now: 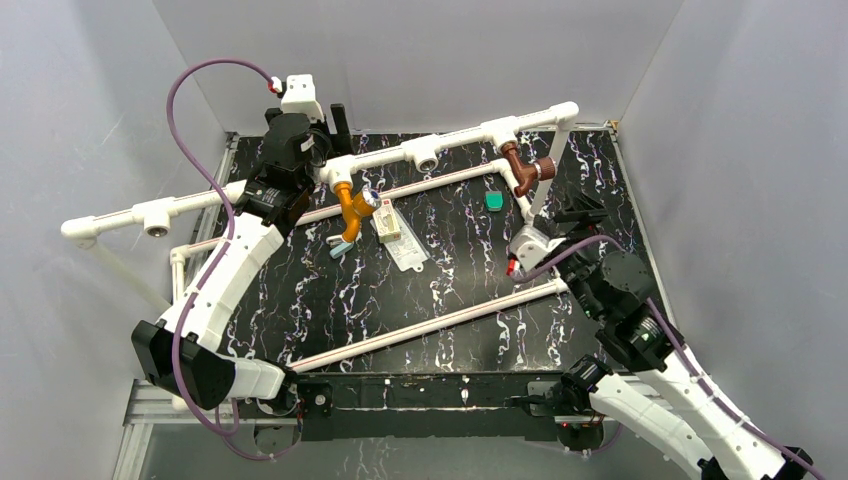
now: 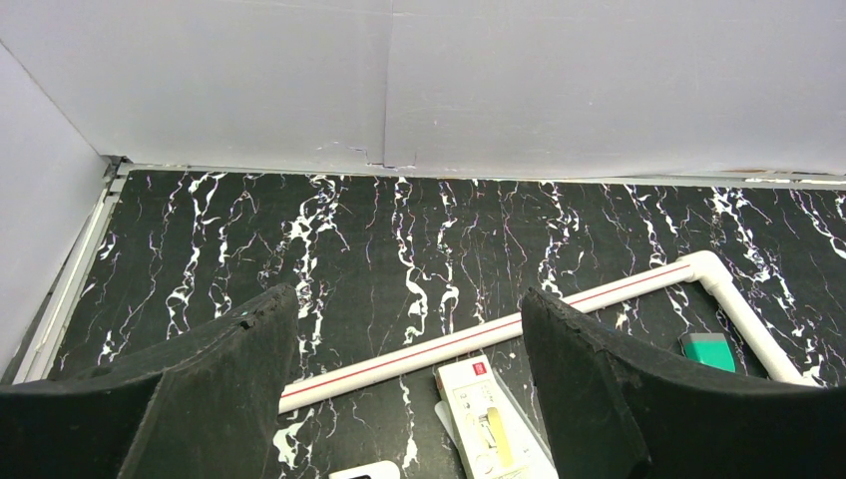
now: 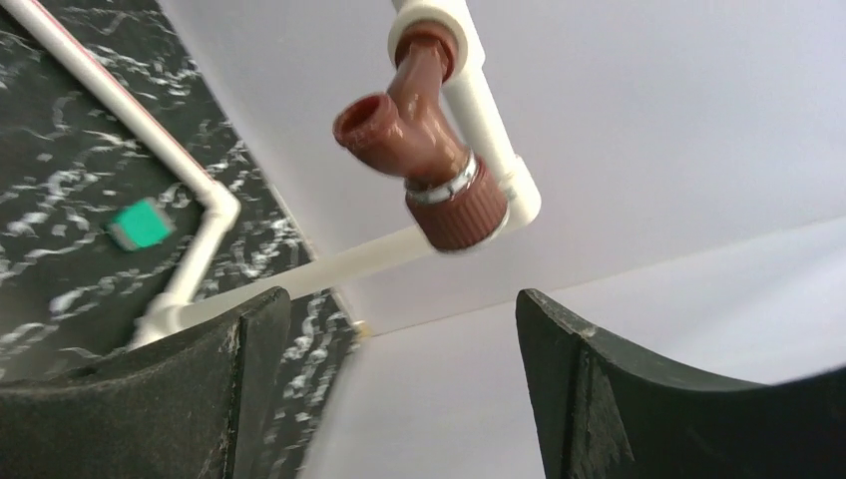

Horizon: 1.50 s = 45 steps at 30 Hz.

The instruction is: Install the water faucets

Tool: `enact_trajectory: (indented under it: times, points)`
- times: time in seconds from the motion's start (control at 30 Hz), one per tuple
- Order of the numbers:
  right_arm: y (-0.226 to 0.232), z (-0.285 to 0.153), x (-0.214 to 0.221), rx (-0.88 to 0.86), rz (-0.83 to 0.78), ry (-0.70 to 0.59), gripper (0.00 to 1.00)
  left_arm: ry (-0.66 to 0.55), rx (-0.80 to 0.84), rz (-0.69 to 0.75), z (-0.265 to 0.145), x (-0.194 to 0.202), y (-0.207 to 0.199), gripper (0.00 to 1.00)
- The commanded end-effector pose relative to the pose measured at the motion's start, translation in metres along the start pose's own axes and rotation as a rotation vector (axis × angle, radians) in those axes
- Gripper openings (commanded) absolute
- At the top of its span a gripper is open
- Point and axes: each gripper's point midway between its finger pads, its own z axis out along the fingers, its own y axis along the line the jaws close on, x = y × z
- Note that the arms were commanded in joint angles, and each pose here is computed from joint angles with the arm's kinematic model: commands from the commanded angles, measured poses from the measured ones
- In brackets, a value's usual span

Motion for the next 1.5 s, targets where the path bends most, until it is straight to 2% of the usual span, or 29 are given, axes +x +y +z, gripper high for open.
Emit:
enact_trajectory:
  times: [0.0, 0.13, 0.33, 0.53, 0.9, 1.17, 1.3, 1.4, 1.43, 1.47]
  points:
    - [-0.031, 0.012, -0.028, 0.105, -0.297, -0.106, 0.9, 0.552, 0.007, 0.208, -0.003, 0.181, -0.001, 0.8]
    - [-0.035, 0.022, -0.042, 0.141, -0.425, -0.15, 0.9, 0.552, 0.007, 0.209, -0.003, 0.181, 0.0, 0.8]
    - [-0.031, 0.041, -0.048, 0.108, -0.562, -0.142, 0.86, 0.553, 0.007, 0.21, -0.003, 0.181, -0.001, 0.8]
    - [-0.027, 0.054, -0.049, 0.1, -0.596, -0.135, 0.8, 0.555, 0.007, 0.21, -0.003, 0.181, -0.001, 0.8]
    - [-0.042, 0.061, -0.053, 0.162, -0.555, -0.115, 0.71, 0.552, 0.011, 0.206, -0.003, 0.18, -0.001, 0.8]
    - [-0.04, 0.067, -0.052, 0.156, -0.545, -0.101, 0.48, 0.55, 0.014, 0.204, -0.004, 0.179, -0.002, 0.8]
    - [-0.04, 0.069, -0.046, 0.161, -0.499, -0.07, 0.25, 0.548, 0.015, 0.204, -0.004, 0.179, -0.002, 0.8]
    - [-0.036, 0.07, -0.042, 0.164, -0.389, -0.072, 0.06, 0.548, 0.016, 0.203, -0.004, 0.179, -0.002, 0.8]
    - [-0.032, 0.071, -0.041, 0.158, -0.338, -0.077, 0.01, 0.548, 0.015, 0.203, -0.004, 0.179, -0.002, 0.8]
    - [-0.029, 0.072, -0.04, 0.15, -0.297, -0.079, 0.01, 0.549, 0.014, 0.204, -0.004, 0.179, -0.002, 0.8]
